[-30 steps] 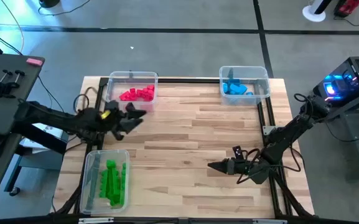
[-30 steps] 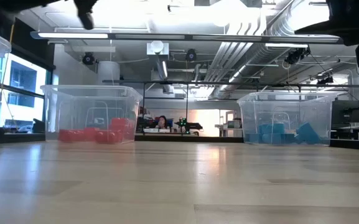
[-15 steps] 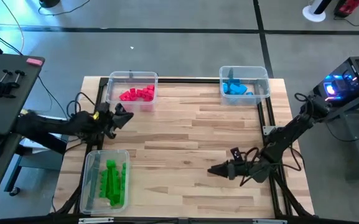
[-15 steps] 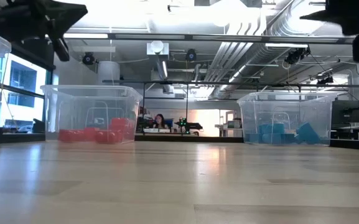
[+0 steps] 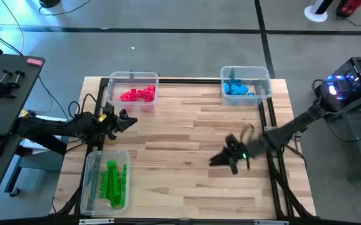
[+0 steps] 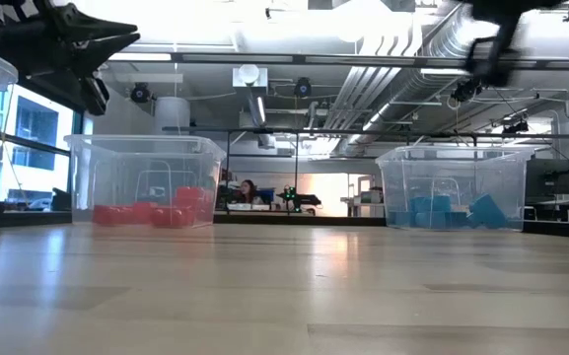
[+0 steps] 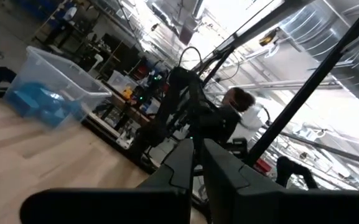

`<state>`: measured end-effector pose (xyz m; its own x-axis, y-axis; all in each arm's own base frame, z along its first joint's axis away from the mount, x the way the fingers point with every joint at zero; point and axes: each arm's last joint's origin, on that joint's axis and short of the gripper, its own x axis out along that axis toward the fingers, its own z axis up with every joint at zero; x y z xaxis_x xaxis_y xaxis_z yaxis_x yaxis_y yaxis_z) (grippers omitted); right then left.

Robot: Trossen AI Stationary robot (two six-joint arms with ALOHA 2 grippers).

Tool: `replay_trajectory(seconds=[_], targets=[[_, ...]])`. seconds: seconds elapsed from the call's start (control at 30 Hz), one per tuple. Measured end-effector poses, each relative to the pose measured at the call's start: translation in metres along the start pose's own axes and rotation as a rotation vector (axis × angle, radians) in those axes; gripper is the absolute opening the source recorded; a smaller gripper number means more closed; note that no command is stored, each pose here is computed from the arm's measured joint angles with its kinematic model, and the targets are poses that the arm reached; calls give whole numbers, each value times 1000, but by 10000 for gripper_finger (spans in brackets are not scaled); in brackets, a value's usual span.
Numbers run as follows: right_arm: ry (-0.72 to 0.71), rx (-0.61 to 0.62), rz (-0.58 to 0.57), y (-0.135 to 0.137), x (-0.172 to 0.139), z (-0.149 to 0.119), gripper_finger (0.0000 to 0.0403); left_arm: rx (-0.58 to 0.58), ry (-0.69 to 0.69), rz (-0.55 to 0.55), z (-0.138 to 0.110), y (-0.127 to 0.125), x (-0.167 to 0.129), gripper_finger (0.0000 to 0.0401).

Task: Sort blocks
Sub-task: Return to home position

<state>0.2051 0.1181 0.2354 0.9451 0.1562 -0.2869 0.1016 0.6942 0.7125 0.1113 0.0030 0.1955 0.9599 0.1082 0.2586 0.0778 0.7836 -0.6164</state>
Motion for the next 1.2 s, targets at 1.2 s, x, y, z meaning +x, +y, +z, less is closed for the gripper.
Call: replay_trajectory(seconds=[1.2], targets=[[-504, -370, 283, -93, -98, 44, 0, -14, 7, 8, -1, 1, 0, 19]])
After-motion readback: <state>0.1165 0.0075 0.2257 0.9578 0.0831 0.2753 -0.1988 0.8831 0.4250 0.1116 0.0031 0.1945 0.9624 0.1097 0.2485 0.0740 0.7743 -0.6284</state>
